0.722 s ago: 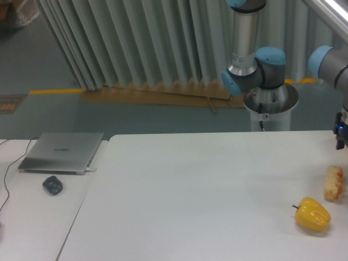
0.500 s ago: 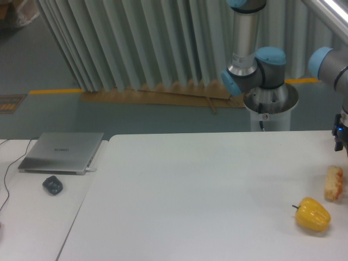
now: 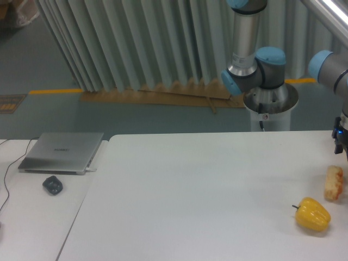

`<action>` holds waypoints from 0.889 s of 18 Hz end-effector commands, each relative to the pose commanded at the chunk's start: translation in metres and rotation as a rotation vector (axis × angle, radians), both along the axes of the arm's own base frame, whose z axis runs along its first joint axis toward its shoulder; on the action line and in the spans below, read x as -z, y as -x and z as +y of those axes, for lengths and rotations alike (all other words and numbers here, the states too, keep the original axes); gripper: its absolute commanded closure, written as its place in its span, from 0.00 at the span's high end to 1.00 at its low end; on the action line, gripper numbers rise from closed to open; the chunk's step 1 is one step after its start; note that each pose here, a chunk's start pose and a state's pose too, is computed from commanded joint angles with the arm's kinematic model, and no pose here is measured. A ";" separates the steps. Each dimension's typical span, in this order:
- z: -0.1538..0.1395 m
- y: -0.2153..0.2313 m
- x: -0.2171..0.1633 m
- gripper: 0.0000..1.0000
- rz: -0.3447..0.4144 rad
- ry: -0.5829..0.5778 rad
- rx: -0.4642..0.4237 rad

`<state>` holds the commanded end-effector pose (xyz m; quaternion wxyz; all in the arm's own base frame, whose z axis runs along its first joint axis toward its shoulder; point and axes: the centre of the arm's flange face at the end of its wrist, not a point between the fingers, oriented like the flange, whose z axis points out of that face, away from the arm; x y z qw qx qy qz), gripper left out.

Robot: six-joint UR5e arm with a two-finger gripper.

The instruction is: Place the bread in the basket

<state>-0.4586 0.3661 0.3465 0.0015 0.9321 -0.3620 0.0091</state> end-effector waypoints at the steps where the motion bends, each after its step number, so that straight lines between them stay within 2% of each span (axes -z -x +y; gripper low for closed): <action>1: 0.000 0.000 0.001 1.00 0.000 0.000 0.000; 4: 0.001 0.000 0.001 1.00 -0.007 -0.003 -0.031; 9: 0.000 0.000 0.004 1.00 -0.012 0.004 -0.208; 12: -0.002 -0.002 0.017 1.00 -0.039 0.013 -0.356; 16: -0.001 -0.001 0.019 1.00 -0.038 0.020 -0.522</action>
